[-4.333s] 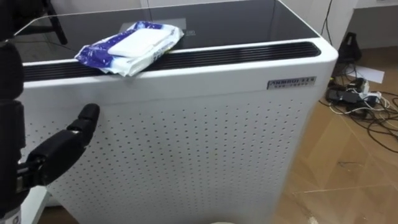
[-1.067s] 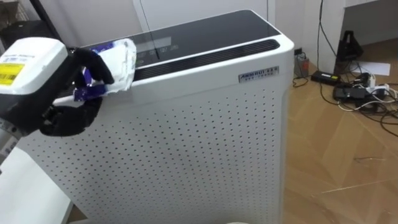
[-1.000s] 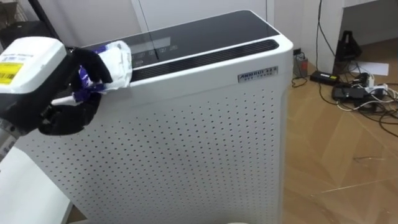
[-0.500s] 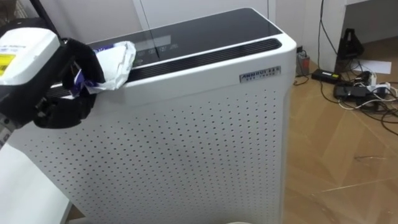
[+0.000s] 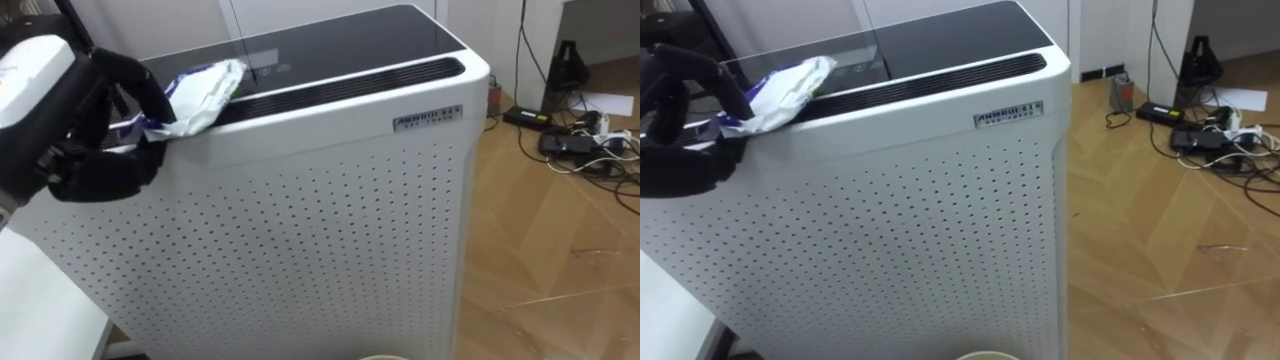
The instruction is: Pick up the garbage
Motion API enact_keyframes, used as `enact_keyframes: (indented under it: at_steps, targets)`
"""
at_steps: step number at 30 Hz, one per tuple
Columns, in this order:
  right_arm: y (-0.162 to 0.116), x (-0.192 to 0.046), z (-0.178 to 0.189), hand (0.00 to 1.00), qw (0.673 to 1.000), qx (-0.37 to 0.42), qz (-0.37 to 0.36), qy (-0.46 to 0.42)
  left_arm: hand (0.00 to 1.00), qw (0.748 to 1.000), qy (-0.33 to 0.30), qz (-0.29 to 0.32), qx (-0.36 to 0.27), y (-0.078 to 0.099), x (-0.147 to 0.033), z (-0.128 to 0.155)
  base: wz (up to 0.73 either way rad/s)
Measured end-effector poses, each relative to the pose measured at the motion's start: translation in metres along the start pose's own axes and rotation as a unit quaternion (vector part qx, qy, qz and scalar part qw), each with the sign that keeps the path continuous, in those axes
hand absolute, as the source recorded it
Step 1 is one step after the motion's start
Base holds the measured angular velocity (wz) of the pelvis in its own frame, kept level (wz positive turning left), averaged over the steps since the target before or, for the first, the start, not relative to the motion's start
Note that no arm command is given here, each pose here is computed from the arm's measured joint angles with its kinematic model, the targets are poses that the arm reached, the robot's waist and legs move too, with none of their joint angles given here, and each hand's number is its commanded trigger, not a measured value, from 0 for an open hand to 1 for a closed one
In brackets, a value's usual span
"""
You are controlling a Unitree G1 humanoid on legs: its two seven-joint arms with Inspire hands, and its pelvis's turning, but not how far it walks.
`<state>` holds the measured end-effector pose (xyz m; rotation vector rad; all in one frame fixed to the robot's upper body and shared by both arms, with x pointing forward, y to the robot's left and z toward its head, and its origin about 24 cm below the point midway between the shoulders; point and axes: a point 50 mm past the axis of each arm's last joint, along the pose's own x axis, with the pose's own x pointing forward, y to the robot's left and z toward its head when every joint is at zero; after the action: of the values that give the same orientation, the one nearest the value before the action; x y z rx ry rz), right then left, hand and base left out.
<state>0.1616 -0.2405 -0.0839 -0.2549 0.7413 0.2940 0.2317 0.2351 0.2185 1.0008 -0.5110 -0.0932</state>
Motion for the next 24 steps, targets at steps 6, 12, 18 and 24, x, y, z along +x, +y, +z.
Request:
enact_keyframes:
  at_steps: [6,12,18,24]
  targets:
    - [0.003,0.001,0.013,1.0,1.0,-0.007,0.005,-0.028,1.0,0.983,-0.076,-0.011,-0.165,-0.018,0.001,0.014,-0.02]
    - [0.007,0.001,0.017,1.0,0.999,-0.008,0.027,-0.033,1.0,0.96,-0.116,-0.066,-0.247,-0.034,0.002,0.024,-0.02]
    - [0.014,0.004,0.017,1.0,0.999,0.004,0.034,-0.033,1.0,0.932,-0.157,-0.095,-0.312,-0.042,0.001,0.034,-0.01]
    - [0.016,0.005,0.017,1.0,0.999,0.002,0.036,-0.03,1.0,0.92,-0.185,-0.11,-0.328,-0.043,-0.001,0.042,0.0]
